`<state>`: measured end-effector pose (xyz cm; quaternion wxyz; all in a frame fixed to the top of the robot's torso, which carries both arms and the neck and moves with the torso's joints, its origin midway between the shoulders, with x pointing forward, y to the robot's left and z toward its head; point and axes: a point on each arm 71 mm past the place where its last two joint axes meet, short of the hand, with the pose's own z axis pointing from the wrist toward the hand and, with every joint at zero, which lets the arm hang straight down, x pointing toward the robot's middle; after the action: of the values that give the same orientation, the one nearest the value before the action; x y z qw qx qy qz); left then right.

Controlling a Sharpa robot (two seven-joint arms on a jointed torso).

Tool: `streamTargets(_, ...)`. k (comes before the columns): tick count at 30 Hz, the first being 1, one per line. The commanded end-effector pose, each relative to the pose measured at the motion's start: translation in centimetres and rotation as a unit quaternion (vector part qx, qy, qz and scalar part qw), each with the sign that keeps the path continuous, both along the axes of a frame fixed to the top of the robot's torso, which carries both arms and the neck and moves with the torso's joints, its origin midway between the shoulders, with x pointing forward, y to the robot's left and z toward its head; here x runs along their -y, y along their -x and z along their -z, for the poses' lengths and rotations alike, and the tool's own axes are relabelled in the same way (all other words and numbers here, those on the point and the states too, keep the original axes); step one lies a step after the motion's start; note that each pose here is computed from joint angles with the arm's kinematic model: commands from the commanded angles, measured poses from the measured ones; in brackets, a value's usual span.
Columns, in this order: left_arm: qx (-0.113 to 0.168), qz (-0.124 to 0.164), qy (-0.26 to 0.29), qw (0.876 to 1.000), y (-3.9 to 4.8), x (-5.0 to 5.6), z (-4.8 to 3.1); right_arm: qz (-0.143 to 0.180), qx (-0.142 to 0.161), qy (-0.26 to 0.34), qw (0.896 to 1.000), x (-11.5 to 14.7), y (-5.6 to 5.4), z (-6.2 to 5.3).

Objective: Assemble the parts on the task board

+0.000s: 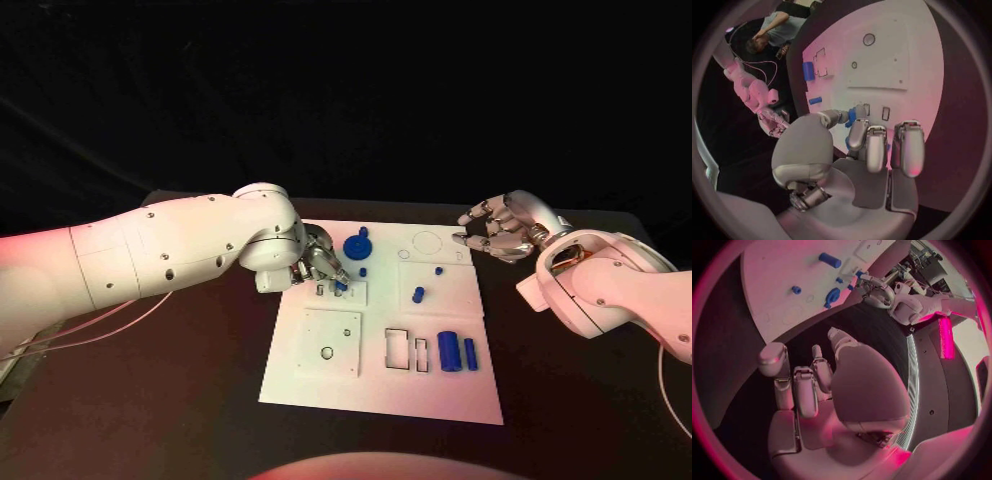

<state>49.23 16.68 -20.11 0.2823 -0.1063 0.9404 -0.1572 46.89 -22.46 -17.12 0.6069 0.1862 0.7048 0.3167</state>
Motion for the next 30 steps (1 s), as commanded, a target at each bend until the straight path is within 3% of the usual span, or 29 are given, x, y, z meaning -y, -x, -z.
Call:
streamTargets(1,0.023,0.005,-0.006,1.000,0.03,0.03,-0.04,-0.006,0.001,0.004,1.000,-0.10,0.06,0.04)
streamTargets(15,0.046,0.014,-0.031,0.998,0.02,-0.27,0.35,-0.006,0.007,0.001,1.000,-0.14,0.10,0.05)
streamTargets(30,0.031,0.025,-0.044,0.998,0.09,-0.17,0.94,-0.006,0.007,0.001,1.000,-0.13,0.15,0.04)
